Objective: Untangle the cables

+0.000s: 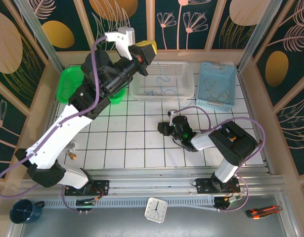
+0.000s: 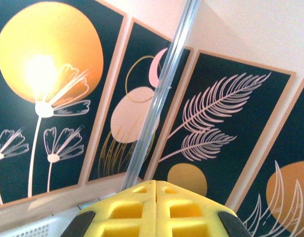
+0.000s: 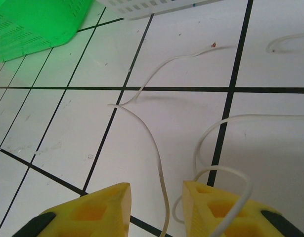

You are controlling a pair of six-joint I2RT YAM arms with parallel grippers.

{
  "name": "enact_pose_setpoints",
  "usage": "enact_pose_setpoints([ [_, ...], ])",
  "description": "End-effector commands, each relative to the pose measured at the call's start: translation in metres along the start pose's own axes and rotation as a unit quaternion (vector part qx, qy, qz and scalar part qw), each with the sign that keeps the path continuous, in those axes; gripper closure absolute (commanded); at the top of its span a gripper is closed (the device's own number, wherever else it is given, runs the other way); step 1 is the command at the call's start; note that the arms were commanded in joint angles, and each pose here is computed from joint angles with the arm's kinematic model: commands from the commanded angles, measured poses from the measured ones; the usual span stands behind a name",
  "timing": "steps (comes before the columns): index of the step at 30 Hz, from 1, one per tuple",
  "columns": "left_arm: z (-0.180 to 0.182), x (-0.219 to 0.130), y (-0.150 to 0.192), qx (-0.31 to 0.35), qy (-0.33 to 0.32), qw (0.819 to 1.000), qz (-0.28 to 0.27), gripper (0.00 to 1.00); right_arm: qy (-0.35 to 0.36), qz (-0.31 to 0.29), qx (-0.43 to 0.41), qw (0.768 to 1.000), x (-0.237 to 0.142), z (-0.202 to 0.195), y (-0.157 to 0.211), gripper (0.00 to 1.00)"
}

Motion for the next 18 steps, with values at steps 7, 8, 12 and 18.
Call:
enact_pose_setpoints([
  [7,0.027,0.023,-0.006,0.047,-0.064,0.997,-0.003,1.00,-0.017,-0.016,0.009,1.000,-0.009,0.009,-0.008,0.60],
  [8,0.033,0.027,-0.004,0.048,-0.070,0.996,-0.002,1.00,-0.021,-0.017,0.009,1.000,-0.011,0.012,-0.010,0.58],
  [12,0.055,0.038,-0.001,0.048,-0.093,0.994,-0.008,1.00,-0.028,-0.022,0.011,0.999,-0.020,0.018,-0.016,0.52],
  [18,0.089,0.061,0.009,0.066,-0.135,0.989,-0.009,1.00,-0.040,-0.035,0.012,0.999,-0.034,0.028,-0.027,0.47],
])
Point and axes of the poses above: each hand's point on the last joint's axis, 136 mm out from that joint toward the fingers, its own x axis out along the fingers, its own z axis along the line the jaws close on, y = z × x, the point moved 4 cm from there along -x, back along the fingers, and after that the axes turned 5 degrees about x, right-handed, at the moved point
